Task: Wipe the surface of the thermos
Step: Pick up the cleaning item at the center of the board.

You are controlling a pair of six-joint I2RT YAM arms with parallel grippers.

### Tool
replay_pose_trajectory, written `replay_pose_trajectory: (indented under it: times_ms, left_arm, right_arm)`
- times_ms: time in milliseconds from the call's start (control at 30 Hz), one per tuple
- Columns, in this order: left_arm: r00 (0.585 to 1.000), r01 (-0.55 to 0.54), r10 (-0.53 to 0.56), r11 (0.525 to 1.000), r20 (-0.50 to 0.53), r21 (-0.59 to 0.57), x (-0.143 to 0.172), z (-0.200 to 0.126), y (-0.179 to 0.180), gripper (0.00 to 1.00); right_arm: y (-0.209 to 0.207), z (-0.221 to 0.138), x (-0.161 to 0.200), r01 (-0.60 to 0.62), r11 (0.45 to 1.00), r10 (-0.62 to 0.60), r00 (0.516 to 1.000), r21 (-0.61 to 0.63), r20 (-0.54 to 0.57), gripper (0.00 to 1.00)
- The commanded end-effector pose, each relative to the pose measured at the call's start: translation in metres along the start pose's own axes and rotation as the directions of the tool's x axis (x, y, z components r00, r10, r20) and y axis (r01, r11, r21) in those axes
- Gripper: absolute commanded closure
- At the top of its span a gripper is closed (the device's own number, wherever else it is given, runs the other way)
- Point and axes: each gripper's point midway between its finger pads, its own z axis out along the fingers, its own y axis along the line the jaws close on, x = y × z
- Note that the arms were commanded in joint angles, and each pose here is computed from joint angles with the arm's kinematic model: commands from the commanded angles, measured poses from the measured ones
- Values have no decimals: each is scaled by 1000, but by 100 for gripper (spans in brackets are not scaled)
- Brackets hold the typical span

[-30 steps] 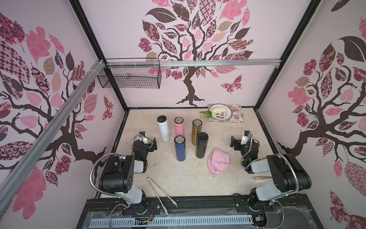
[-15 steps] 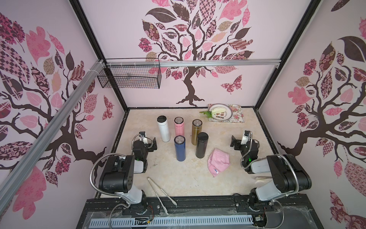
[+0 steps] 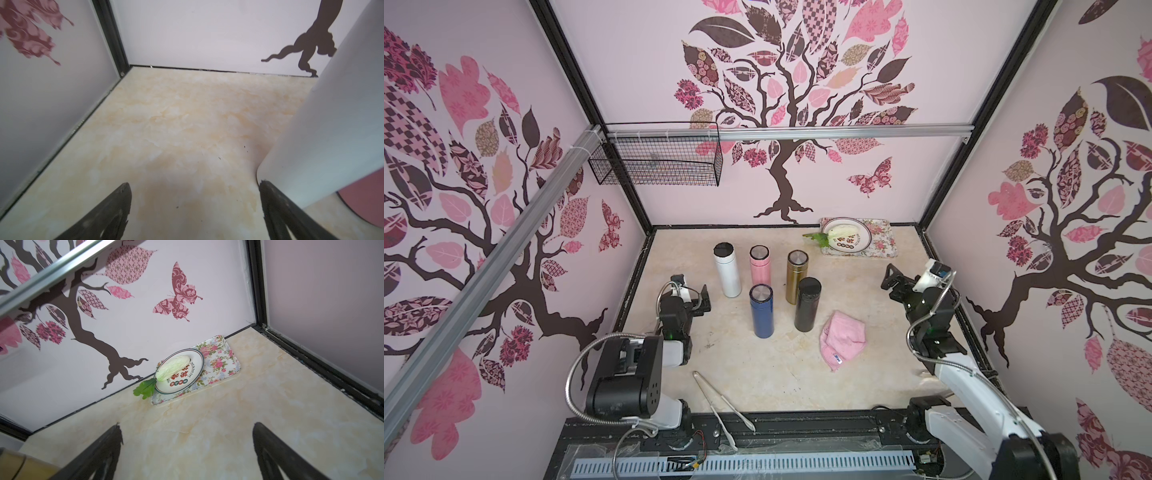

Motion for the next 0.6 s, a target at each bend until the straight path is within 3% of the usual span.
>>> replay_pose_trajectory:
  times_ms: [0, 133, 300, 400, 467, 567]
  left_arm:
    - [998, 37, -33, 997, 46, -72, -23, -13, 12, 2]
    - [976, 208, -217, 960, -25, -186, -36, -18, 28, 2]
    - [932, 314, -337, 934, -130, -173, -30, -24, 16, 2]
    - [906, 381, -409, 899, -108, -216, -26, -32, 23, 2]
    - [880, 442, -471, 861, -66, -253, -21, -42, 31, 2]
    - [841, 534, -537, 812, 57, -235, -20, -58, 41, 2]
  right_arm:
    - [-1, -12, 19, -62, 997, 66, 987, 36, -146, 0]
    - [-9, -18, 35, -58, 991, 91, 958, 124, -273, 0]
    - [-18, -22, 58, 21, 989, 39, 921, 147, -388, 0]
    - [-19, -21, 78, 59, 986, 31, 857, 159, -514, 0]
    - [-9, -22, 85, 16, 992, 55, 832, 123, -552, 0]
    - [-4, -23, 82, -153, 979, 200, 859, 137, -471, 0]
